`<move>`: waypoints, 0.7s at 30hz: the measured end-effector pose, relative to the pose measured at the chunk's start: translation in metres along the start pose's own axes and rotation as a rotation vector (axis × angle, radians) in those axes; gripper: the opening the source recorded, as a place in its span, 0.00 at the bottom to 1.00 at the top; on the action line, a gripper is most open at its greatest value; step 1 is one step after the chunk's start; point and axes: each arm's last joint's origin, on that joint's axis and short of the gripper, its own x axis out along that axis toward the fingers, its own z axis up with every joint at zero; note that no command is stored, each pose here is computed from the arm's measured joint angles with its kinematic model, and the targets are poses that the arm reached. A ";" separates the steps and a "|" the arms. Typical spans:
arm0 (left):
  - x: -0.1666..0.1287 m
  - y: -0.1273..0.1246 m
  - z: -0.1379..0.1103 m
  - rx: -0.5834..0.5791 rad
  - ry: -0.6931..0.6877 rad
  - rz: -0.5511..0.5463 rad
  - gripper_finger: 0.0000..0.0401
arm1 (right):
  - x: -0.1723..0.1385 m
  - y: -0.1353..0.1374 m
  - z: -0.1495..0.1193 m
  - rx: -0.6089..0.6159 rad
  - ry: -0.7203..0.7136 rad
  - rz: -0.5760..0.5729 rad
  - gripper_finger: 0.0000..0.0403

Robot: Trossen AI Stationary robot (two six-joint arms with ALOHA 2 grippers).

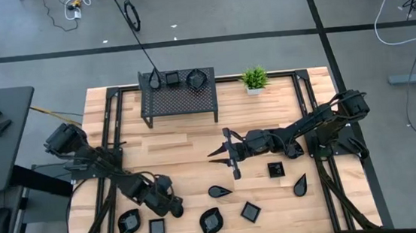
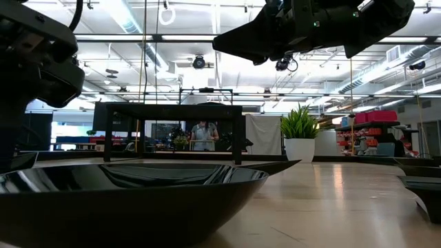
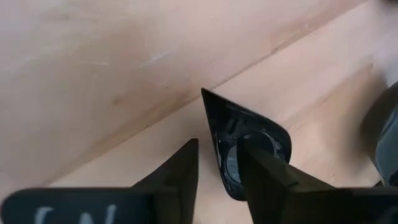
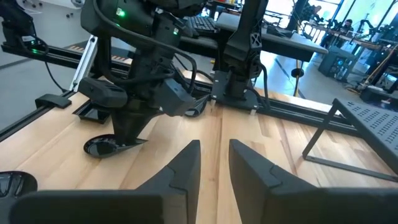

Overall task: Pick & Place Mini shaped plates
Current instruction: Stack the black drop-shaped plate on top of the drop-shaped plate on the shelf

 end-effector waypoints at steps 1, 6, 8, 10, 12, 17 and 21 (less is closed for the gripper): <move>0.000 0.000 0.000 0.000 -0.001 -0.001 0.25 | 0.000 0.000 0.000 0.000 0.000 0.000 0.21; 0.000 0.000 0.000 0.000 -0.001 -0.002 0.13 | 0.000 0.000 0.000 0.000 0.000 0.000 0.21; -0.002 -0.001 0.000 0.001 0.001 -0.010 0.09 | 0.000 0.000 0.000 0.003 0.000 0.000 0.21; -0.007 -0.003 0.001 -0.002 0.004 -0.029 0.05 | 0.000 0.000 0.000 0.003 0.000 0.000 0.21; -0.013 -0.005 0.004 0.016 0.005 -0.051 0.02 | 0.000 0.000 0.000 0.003 0.000 0.000 0.21; -0.038 -0.009 0.022 0.046 -0.014 -0.095 0.03 | 0.000 0.000 0.000 0.003 0.000 0.000 0.21; -0.069 -0.006 0.049 0.077 -0.022 -0.112 0.03 | 0.000 0.000 0.000 0.003 0.000 0.000 0.21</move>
